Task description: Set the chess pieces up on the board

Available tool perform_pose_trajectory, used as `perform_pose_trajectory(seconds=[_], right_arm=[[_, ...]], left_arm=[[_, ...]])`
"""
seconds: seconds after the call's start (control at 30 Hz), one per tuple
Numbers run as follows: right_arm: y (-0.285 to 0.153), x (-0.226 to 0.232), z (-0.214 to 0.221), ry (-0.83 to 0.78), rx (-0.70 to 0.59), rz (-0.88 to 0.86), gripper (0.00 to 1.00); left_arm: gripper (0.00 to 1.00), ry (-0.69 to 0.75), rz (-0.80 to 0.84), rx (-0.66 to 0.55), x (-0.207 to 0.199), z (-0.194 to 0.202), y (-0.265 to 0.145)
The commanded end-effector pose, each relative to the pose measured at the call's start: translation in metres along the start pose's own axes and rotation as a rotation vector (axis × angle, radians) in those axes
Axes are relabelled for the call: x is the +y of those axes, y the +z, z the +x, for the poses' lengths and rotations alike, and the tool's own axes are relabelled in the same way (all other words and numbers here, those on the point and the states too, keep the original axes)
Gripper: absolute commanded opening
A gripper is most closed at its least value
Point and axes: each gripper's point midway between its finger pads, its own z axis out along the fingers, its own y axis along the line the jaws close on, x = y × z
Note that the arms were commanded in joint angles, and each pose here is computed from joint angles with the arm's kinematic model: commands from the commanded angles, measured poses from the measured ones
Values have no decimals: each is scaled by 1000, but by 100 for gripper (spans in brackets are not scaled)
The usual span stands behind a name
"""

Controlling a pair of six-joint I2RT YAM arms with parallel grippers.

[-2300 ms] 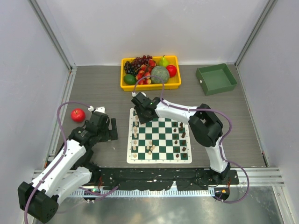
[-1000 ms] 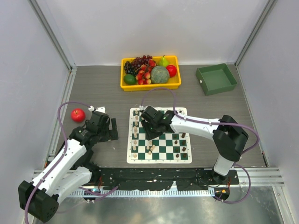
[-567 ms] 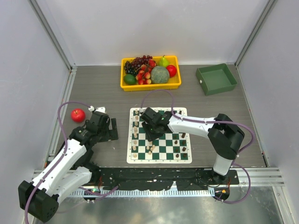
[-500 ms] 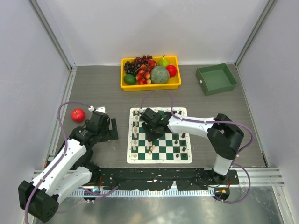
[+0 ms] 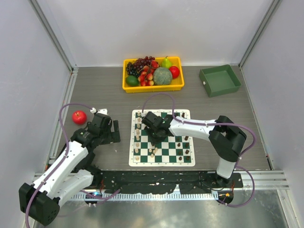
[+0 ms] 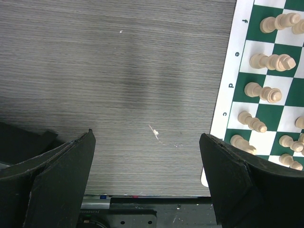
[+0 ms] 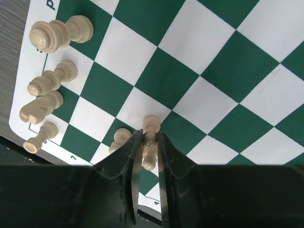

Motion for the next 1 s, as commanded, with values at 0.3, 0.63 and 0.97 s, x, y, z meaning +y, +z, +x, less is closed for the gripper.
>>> perform_pose_trajectory(seconds=[0.3,0.63,0.97], right_arm=[[-23,2,-45,-16,-142,52,15],[-7,13,-79,-31,-163,45,16],[6,6,-97,-18,-164,59,16]], left_arm=[[100,-16,15,-37,-2,-7,-2],[100,-15,4,-43,1,-8,-4],[100,-5,-3,-35,2,-7,-2]])
